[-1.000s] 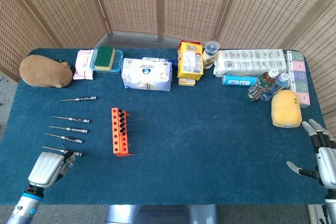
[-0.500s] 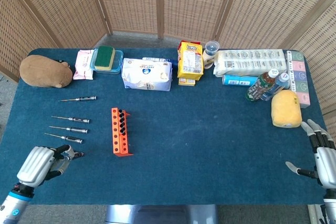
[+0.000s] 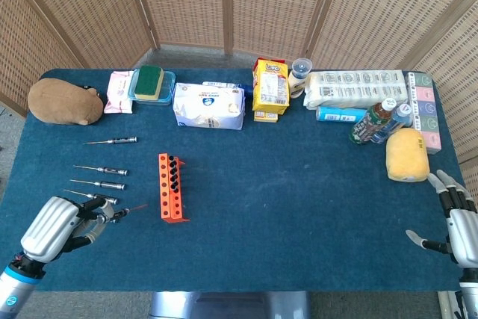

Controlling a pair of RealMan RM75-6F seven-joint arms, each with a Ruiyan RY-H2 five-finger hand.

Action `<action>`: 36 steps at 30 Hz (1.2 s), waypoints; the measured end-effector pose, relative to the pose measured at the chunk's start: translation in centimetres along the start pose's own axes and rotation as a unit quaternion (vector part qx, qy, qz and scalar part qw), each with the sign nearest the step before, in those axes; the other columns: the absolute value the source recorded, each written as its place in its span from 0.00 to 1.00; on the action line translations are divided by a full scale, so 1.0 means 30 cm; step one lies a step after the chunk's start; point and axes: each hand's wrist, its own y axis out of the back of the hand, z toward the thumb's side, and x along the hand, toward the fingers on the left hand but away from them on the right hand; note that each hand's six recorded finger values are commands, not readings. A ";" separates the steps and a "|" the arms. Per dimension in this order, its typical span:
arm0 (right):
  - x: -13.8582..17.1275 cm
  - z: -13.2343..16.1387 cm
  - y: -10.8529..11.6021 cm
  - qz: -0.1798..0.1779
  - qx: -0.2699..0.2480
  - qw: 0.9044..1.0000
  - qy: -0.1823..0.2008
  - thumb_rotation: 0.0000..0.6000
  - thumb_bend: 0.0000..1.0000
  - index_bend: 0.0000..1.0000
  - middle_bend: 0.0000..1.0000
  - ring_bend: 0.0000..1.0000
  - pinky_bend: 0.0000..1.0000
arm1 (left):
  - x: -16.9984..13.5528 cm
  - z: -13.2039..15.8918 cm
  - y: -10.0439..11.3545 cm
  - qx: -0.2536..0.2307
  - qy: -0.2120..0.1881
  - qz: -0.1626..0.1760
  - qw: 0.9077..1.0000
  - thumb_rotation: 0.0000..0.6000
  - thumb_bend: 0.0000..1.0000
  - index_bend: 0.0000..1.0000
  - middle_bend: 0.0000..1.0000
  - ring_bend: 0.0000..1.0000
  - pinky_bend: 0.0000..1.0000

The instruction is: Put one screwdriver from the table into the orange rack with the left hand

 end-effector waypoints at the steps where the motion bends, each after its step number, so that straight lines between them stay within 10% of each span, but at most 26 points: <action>1: 0.000 0.000 0.000 0.000 0.000 1.000 0.000 1.00 0.00 0.06 0.02 0.02 0.00 | 0.005 0.012 0.011 0.000 -0.003 -0.002 1.000 1.00 0.38 0.52 1.00 1.00 1.00; 13: -0.002 0.001 -0.003 0.001 0.002 1.000 0.001 1.00 0.00 0.06 0.02 0.02 0.00 | 0.029 0.123 0.154 -0.003 -0.004 -0.043 0.999 1.00 0.38 0.52 1.00 1.00 1.00; 24: -0.002 0.004 -0.009 0.003 0.003 1.000 0.000 1.00 0.00 0.06 0.02 0.02 0.00 | 0.058 0.129 0.110 -0.036 0.013 -0.105 0.994 1.00 0.38 0.52 1.00 1.00 1.00; 36: -0.003 0.002 -0.008 0.005 0.002 1.000 0.000 1.00 0.00 0.06 0.02 0.02 0.00 | 0.112 0.094 0.103 -0.042 0.027 -0.097 0.994 1.00 0.38 0.52 1.00 1.00 1.00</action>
